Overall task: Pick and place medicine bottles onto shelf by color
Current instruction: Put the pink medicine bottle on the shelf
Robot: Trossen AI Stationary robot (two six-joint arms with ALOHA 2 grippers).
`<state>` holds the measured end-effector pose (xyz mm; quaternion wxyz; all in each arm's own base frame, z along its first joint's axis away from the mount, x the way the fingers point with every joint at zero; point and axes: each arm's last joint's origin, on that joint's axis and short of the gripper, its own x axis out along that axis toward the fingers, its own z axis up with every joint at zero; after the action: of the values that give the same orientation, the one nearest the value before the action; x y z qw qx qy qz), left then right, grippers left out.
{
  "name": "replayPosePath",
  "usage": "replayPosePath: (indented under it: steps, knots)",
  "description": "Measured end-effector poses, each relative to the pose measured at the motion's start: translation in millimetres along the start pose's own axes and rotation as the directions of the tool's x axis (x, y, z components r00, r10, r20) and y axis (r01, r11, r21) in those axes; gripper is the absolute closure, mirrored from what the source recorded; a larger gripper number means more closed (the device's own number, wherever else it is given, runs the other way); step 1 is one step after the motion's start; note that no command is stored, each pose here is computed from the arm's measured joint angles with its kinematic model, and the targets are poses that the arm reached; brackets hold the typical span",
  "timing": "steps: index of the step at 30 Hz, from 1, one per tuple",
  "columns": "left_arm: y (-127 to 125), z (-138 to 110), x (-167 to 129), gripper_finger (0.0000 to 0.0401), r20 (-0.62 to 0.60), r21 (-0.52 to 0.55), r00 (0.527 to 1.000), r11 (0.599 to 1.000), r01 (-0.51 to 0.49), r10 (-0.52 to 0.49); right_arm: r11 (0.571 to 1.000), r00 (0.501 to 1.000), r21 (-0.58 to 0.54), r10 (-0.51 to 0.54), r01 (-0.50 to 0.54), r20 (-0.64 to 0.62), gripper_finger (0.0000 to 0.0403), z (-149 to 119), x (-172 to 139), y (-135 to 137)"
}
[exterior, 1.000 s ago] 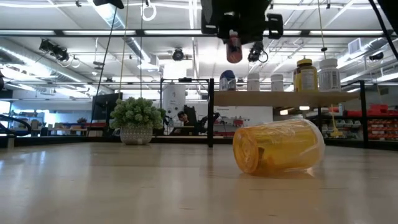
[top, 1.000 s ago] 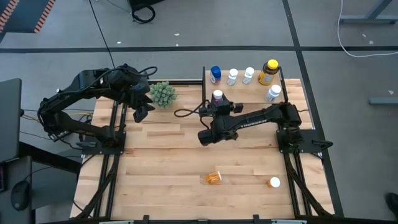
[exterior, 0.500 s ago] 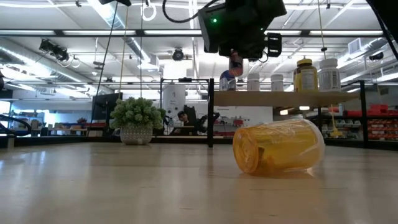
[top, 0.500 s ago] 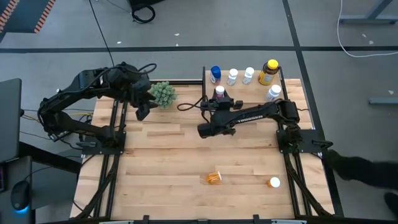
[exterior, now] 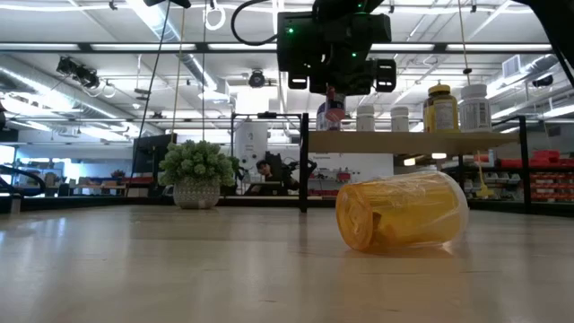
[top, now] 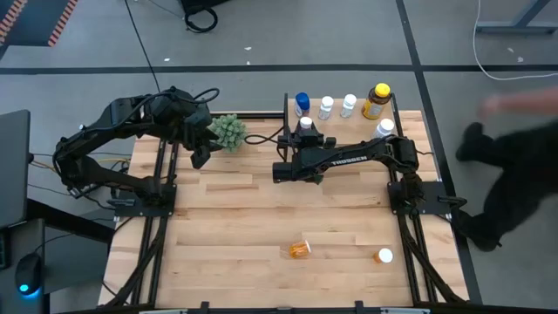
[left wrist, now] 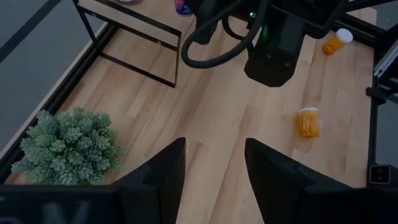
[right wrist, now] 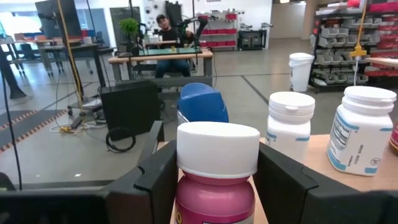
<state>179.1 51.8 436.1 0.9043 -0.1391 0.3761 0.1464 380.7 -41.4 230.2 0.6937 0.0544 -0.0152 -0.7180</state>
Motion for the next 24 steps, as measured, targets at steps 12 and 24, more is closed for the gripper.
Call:
replayPosePath:
  steps: [12,24]
  knots:
    - [0.0,0.0,0.0,0.0229,0.000,0.006,1.000,1.000,0.000,0.000,0.999,0.995,-0.010,-0.044,0.043,-0.090,0.0205,-1.8,14.7,-0.6]
    - [0.0,0.0,0.0,0.0229,0.000,0.002,1.000,1.000,0.000,0.000,0.999,0.983,0.023,-0.042,0.047,-0.179,0.0203,-3.7,15.2,1.5]
